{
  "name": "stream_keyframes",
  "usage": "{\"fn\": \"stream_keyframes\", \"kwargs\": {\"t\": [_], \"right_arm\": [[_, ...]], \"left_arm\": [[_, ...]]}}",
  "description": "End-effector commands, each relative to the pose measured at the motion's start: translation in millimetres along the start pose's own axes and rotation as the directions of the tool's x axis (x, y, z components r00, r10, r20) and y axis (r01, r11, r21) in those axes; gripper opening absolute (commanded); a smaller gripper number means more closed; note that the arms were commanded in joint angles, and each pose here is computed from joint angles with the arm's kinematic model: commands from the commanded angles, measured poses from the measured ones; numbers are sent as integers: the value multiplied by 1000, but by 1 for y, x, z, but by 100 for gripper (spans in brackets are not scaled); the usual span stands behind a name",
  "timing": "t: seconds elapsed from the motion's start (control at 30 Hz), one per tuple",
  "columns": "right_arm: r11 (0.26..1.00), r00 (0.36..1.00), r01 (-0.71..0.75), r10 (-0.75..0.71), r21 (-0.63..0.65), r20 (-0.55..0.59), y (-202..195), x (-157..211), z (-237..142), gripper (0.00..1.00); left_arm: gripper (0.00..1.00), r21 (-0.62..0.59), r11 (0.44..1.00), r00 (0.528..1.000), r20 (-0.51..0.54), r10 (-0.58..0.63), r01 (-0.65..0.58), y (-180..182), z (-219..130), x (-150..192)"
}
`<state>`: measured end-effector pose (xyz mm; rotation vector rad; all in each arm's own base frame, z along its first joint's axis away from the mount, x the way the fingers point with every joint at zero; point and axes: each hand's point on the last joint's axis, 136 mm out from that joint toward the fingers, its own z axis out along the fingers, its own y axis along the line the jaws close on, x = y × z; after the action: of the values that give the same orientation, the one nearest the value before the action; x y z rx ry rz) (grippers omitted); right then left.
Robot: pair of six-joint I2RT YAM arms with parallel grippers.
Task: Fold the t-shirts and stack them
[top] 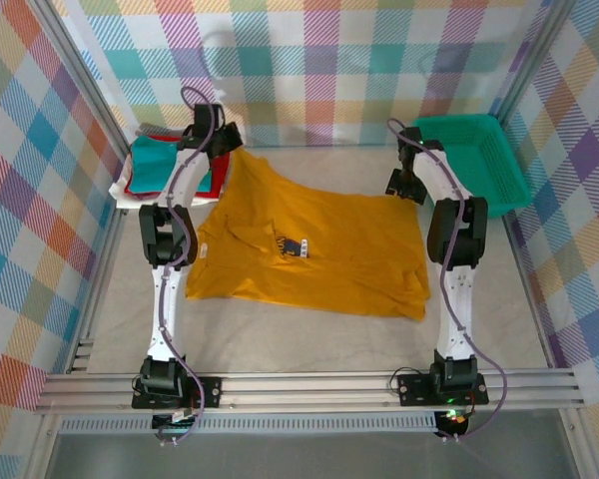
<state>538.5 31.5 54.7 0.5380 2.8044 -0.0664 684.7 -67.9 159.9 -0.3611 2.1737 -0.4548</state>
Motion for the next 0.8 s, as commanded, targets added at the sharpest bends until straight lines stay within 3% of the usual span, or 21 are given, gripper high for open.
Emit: {"fn": "stream_keyframes", "kwargs": {"t": [0.0,0.2,0.47,0.77], "right_arm": [[1000,998,-13,11,-17,-66,9,6,3,62],[993,998,6,-13,-114,-61,47,2,18,67],[985,999,-28,23,-170,-31,67,-7,24,69],[975,999,12,-18,-222,-26,86,-6,37,54]], "left_arm": [[0,26,1000,999,45,1,-2,7,-9,-25],[0,84,996,1000,-2,-19,19,3,3,-16],[0,124,992,1000,-12,-27,28,-6,1,-17],[0,173,983,998,-20,-58,60,-16,3,-16]]}}
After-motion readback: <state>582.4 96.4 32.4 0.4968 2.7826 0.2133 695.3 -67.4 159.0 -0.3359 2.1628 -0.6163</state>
